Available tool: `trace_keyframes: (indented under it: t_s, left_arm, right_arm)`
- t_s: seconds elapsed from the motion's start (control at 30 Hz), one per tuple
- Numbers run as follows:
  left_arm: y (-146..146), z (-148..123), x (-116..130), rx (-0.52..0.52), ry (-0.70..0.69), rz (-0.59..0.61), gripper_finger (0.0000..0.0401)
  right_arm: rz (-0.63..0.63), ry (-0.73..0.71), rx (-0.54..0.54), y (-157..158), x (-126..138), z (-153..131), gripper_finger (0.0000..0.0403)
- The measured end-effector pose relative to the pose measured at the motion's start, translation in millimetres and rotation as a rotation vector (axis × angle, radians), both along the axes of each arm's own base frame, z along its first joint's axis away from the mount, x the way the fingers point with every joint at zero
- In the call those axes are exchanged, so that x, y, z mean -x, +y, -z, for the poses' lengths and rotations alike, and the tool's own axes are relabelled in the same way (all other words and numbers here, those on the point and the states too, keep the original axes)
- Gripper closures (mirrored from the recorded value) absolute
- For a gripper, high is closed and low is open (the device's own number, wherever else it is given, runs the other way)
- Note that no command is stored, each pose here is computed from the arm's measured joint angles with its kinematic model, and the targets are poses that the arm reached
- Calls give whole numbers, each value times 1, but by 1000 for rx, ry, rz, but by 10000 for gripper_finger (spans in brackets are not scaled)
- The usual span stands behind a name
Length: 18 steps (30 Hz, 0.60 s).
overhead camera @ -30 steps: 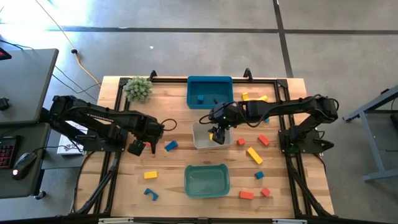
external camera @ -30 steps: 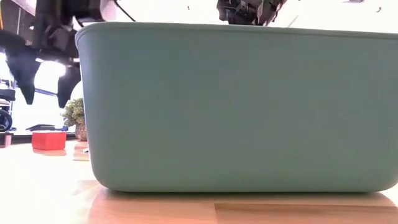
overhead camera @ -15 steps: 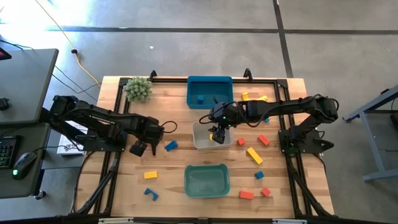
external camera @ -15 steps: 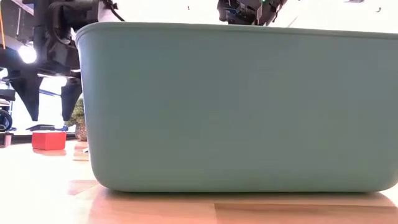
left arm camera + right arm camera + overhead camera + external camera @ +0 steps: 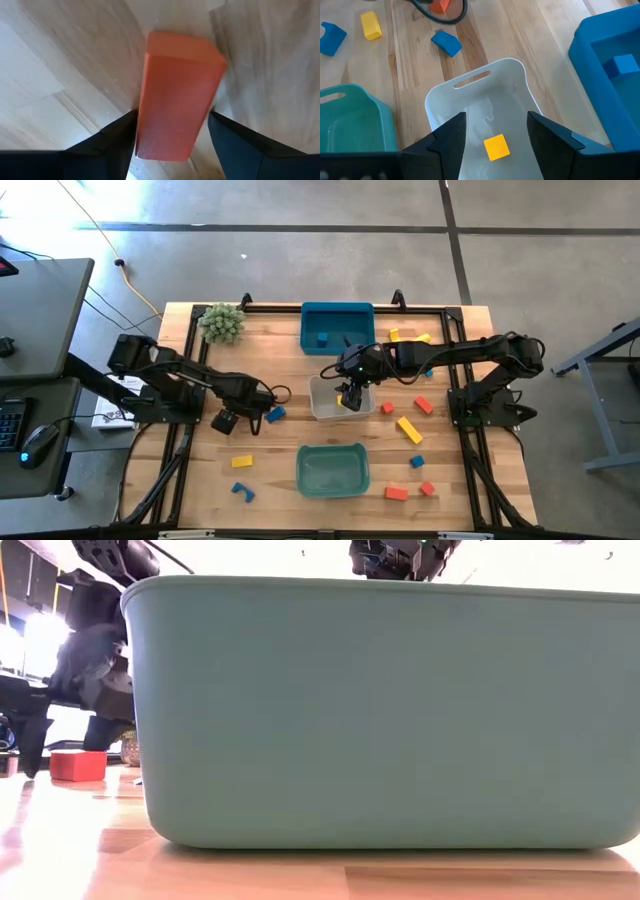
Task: Sort & place blocks by color
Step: Put the orange block into the green bin
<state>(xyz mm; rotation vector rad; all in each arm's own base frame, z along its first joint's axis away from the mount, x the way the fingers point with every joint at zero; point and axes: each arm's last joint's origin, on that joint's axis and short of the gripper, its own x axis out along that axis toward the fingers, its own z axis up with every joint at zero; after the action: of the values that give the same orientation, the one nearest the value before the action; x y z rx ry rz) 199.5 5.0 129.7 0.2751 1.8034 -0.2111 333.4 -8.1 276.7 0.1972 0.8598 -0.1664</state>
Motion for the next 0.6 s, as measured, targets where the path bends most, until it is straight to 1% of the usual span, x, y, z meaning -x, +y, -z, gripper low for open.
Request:
trace_keyframes:
  t_s: [0.1,0.2,0.3,0.6]
  left_arm:
    - [0,2,-1,-11,4,-3,174]
    - [0,1,-2,-13,-3,-3,191]
    - [1,-1,-5,-15,-44,-3,211]
    - [0,-1,-8,17,-73,-1,247]
  right_arm:
    - [1,0,-1,0,0,0,205]
    - [0,2,0,0,0,0,205]
    - [0,4,0,0,0,0,205]
    - [0,9,0,0,1,1,205]
